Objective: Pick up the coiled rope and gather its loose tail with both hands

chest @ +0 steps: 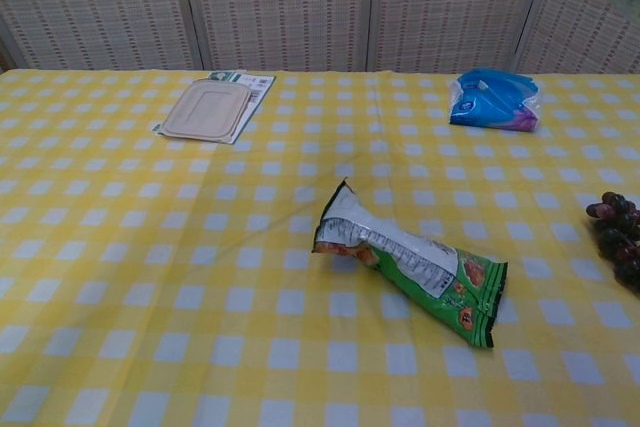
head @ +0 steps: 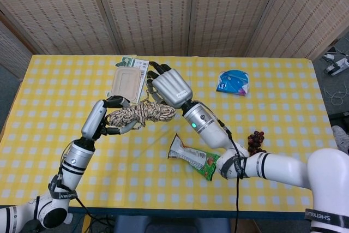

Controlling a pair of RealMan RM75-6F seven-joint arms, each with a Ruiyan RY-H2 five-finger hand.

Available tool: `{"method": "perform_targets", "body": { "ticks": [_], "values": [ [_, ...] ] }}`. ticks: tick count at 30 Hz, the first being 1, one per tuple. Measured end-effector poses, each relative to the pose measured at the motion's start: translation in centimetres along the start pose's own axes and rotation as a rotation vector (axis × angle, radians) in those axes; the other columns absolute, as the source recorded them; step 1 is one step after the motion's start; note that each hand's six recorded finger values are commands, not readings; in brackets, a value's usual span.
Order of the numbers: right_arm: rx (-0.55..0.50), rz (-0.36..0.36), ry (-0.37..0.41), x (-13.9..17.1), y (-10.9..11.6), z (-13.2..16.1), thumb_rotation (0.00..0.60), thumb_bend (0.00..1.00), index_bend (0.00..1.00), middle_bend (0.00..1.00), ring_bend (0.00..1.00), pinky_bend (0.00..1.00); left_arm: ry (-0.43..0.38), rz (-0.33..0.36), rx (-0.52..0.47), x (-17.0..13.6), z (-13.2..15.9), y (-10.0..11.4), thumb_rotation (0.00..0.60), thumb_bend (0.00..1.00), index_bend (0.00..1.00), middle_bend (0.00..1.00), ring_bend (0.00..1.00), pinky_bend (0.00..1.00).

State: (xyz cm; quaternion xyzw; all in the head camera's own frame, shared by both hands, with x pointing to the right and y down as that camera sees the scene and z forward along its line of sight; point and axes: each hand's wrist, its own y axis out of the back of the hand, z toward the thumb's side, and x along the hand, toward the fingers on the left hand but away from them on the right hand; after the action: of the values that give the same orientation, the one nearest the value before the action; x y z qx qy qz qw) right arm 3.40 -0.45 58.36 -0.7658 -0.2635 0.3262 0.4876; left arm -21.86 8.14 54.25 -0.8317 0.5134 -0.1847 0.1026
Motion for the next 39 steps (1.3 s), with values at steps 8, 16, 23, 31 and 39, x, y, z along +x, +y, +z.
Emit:
{"method": "perform_targets", "body": {
  "ticks": [8,16,23,31,39],
  "values": [
    [0.002,0.045,0.006,0.9,-2.6,-0.5,0.6,0.45,0.61,0.33,0.1,0.23,0.032,0.035,-0.031,0.6,-0.4,1.2,0.495,0.26,0.74,0.72,0.51,0.31],
    [-0.002,0.081,0.031,1.5,-4.6,0.2,0.6,0.45,0.61,0.33,0.1,0.23,0.069,0.072,-0.045,1.2,-0.9,1.9,0.5,0.26,0.74,0.72,0.51,0.31],
    [-0.018,0.107,0.052,2.0,-5.7,1.3,0.6,0.45,0.61,0.33,0.1,0.23,0.089,0.141,0.01,1.8,-1.7,2.3,0.504,0.26,0.74,0.72,0.51,0.31],
    [-0.039,0.135,0.06,2.5,-6.2,2.1,0.6,0.45,0.58,0.32,0.1,0.23,0.099,0.23,0.118,2.2,-3.0,3.0,0.518,0.26,0.74,0.72,0.51,0.31],
    [-0.066,0.139,0.016,3.1,-5.0,1.0,0.6,0.26,0.16,0.2,0.1,0.23,0.095,0.251,0.109,2.1,-3.7,3.5,0.557,0.26,0.74,0.72,0.51,0.31]
  ]
}}
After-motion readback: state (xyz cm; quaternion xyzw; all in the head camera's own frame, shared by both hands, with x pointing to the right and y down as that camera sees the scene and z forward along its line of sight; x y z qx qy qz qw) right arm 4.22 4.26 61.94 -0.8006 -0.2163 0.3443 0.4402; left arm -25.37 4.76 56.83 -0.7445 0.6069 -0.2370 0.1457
